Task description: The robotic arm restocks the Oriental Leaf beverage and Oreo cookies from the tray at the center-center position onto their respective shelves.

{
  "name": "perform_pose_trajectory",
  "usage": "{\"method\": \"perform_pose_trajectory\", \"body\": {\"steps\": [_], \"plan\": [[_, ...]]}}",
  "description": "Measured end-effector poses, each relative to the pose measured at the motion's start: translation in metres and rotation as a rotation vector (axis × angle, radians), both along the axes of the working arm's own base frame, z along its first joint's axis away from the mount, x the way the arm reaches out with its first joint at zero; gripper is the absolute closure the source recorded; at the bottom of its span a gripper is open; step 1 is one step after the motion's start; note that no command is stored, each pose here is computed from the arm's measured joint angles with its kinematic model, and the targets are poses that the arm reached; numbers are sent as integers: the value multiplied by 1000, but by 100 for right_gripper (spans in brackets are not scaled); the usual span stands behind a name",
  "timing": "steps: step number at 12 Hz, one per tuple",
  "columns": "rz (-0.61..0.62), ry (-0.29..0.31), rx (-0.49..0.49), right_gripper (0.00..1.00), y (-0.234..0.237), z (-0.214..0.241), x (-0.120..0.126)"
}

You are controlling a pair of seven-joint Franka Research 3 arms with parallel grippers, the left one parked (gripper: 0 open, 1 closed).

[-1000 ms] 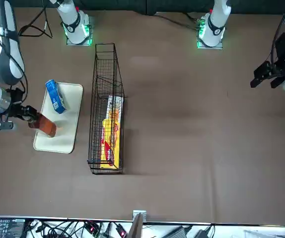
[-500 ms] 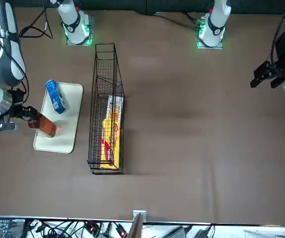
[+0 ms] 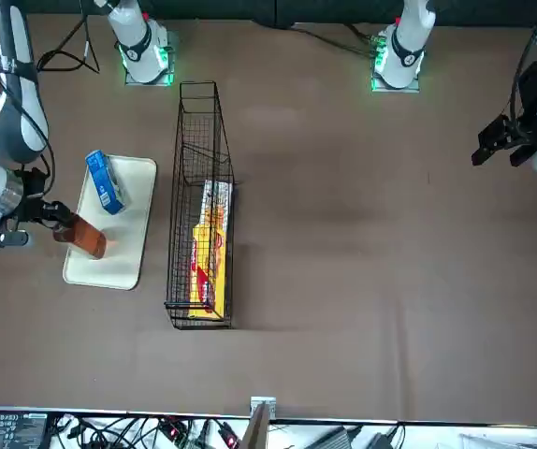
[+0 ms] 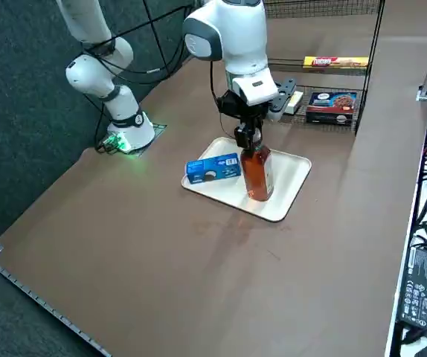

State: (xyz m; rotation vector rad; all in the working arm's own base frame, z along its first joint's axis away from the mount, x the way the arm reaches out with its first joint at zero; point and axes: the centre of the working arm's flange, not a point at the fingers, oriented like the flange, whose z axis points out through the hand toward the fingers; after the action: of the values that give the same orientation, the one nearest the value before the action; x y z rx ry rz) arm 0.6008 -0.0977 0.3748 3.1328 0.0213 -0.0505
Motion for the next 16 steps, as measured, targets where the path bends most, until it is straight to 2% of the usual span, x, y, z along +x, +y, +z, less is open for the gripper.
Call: {"method": "perform_pose_trajectory", "body": {"steps": [5,8,10,13,16], "plan": [[-13,19,6,41,3,3,0],[-22,44,36,41,14,26,5],[-25,34,96,41,29,61,12],[7,12,148,41,37,83,14],[20,-8,280,41,42,101,17]]}}
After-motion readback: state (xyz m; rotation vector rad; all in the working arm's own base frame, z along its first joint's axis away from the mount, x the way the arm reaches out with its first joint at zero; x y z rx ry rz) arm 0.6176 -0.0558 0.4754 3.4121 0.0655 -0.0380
